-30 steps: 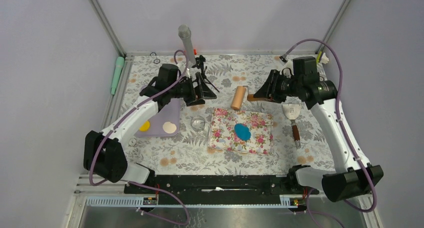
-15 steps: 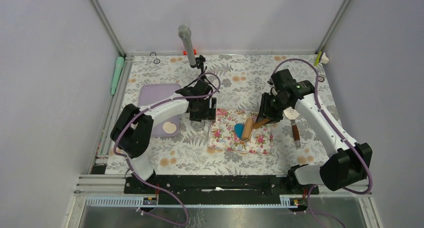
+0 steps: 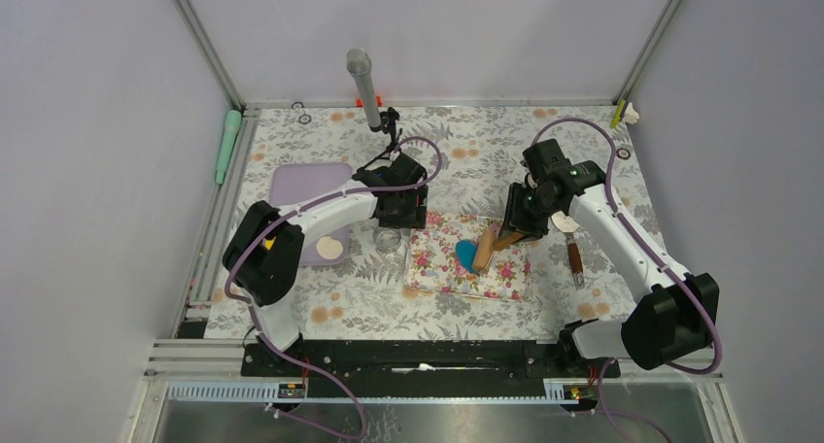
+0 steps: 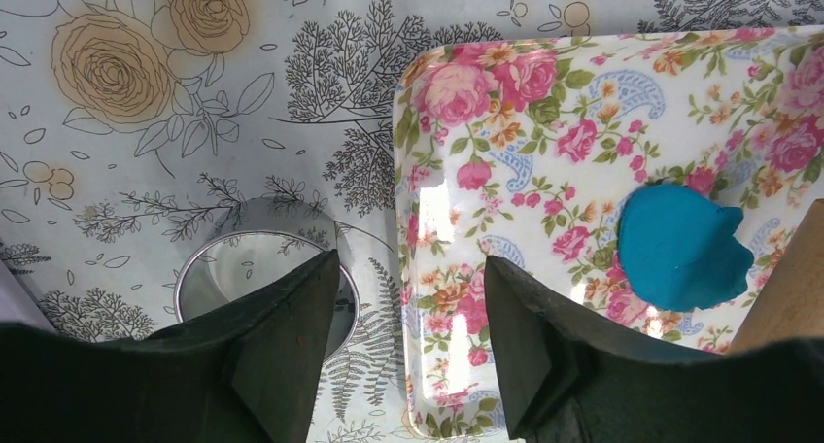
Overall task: Roll out the dumpling wrappers from the dough
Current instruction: Flatten out the dough on the work surface.
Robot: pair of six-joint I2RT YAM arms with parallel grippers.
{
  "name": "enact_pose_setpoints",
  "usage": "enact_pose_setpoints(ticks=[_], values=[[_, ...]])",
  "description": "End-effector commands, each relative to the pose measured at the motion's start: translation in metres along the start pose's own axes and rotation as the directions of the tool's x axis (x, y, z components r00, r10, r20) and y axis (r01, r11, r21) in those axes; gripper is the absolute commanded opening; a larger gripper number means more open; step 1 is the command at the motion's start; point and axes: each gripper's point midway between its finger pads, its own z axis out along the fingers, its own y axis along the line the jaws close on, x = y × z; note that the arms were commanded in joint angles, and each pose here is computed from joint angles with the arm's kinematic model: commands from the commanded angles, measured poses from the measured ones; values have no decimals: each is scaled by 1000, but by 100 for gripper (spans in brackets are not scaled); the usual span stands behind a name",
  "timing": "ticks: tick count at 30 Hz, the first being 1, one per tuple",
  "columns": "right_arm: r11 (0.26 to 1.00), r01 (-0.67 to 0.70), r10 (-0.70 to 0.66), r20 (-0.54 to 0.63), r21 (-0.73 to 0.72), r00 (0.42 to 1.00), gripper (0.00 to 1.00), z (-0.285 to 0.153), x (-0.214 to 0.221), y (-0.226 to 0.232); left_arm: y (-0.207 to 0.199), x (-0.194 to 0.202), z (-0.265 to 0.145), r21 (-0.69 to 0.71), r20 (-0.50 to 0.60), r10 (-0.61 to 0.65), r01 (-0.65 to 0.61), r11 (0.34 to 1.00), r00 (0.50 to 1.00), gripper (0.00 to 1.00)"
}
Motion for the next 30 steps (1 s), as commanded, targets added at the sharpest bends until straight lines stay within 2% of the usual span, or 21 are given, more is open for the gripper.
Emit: enact_pose_setpoints(ticks=[1, 8, 17, 30], values=[[999, 0, 3, 65, -38, 998, 0, -7, -7, 8, -17, -29, -22, 19, 125, 32, -35, 999, 992, 61], [999, -13, 17, 71, -48, 997, 0, -3, -4, 7, -37, -22, -1, 57, 88, 36, -41, 998, 995, 48], [998, -5, 9, 74, -58, 997, 0, -4, 0, 7, -15, -30, 25, -99, 111, 18, -7, 995, 994, 47], [998, -30, 30, 9, -59, 1000, 0, 16, 15, 0, -3, -18, 40, -133, 95, 24, -12, 991, 995, 47]])
